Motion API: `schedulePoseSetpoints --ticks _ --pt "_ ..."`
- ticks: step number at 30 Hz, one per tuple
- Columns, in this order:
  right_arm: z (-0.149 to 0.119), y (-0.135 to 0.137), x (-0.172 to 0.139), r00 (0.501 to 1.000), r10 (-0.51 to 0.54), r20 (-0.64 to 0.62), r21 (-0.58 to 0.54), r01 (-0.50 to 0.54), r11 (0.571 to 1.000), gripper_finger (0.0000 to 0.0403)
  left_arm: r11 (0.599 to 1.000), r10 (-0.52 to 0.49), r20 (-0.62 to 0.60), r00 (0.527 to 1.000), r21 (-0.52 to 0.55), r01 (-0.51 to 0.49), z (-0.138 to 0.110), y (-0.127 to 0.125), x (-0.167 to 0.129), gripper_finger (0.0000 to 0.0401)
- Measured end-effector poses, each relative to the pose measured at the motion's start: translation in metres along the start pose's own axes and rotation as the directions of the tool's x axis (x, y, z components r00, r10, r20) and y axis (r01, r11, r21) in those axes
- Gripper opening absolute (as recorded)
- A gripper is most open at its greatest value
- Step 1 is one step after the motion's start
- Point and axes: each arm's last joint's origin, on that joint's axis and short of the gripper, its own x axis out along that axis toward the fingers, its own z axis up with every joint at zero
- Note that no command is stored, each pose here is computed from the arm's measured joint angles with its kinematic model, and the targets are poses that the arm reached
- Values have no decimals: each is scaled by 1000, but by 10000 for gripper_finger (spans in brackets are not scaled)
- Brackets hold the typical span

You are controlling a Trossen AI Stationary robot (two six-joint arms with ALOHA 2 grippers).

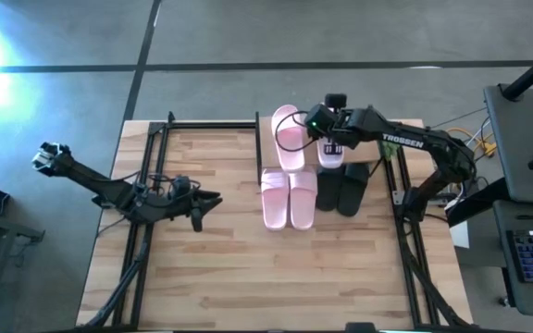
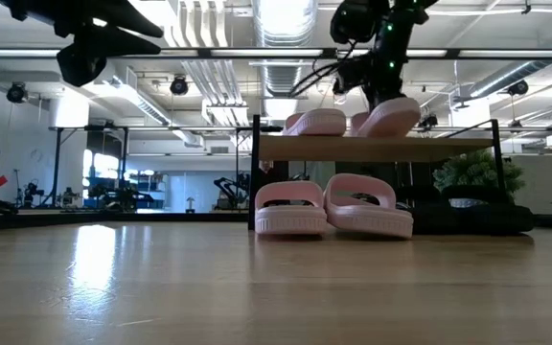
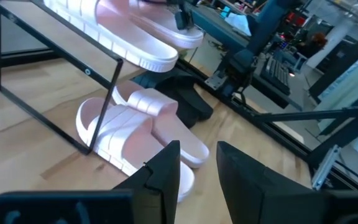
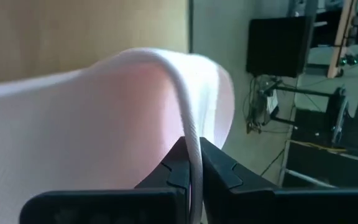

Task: Pick and place slides into the shelf
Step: Put the pink slipper on the shelf

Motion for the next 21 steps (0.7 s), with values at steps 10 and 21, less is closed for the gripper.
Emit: schedulePoseSetpoints --ticks 10,21 --pt "-7 4 12 999 30 -29 0 -30 1000 70 1000 13 -2 1000 0 -13 2 3 4 90" --pt "-12 -6 -10 1000 15 10 44 -15 999 165 999 -37 -63 997 -27 35 7 9 10 90"
